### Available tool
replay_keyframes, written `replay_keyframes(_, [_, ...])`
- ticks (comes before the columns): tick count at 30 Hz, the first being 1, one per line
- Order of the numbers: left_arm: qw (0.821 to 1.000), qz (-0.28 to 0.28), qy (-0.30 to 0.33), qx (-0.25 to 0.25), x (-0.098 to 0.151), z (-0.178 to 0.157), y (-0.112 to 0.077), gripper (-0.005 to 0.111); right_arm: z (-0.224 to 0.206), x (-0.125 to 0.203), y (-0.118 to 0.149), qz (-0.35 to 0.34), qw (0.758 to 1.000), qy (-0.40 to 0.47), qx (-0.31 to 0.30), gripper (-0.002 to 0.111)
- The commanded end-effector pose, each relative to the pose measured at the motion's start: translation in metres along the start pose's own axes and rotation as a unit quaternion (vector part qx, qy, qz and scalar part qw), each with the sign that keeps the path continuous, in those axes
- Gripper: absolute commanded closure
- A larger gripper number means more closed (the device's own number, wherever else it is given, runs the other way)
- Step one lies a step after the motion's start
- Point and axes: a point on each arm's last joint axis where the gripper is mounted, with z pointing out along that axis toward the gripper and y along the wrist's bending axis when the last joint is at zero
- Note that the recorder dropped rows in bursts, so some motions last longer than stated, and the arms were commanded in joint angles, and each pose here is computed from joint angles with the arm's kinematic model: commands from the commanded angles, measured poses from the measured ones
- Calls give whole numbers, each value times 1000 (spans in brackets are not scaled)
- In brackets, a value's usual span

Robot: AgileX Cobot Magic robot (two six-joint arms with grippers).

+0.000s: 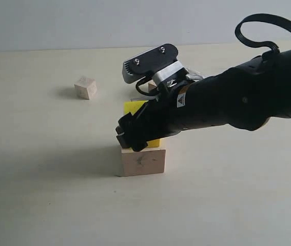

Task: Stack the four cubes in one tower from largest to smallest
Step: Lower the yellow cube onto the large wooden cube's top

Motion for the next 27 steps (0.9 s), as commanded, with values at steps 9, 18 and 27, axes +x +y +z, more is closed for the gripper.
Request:
replay_keyframes(9, [1000, -1, -8, 0, -1, 0, 0, 107, -2, 2, 1, -3, 1000, 13, -3, 89])
replay_keyframes(18, [1000, -1, -8, 0, -1, 0, 0, 107, -2, 1, 1, -42, 999, 8, -2, 20])
replay_keyframes(27, [1000, -1, -6, 0, 0, 0, 0, 107, -7, -3, 1, -58, 998, -4, -2, 12])
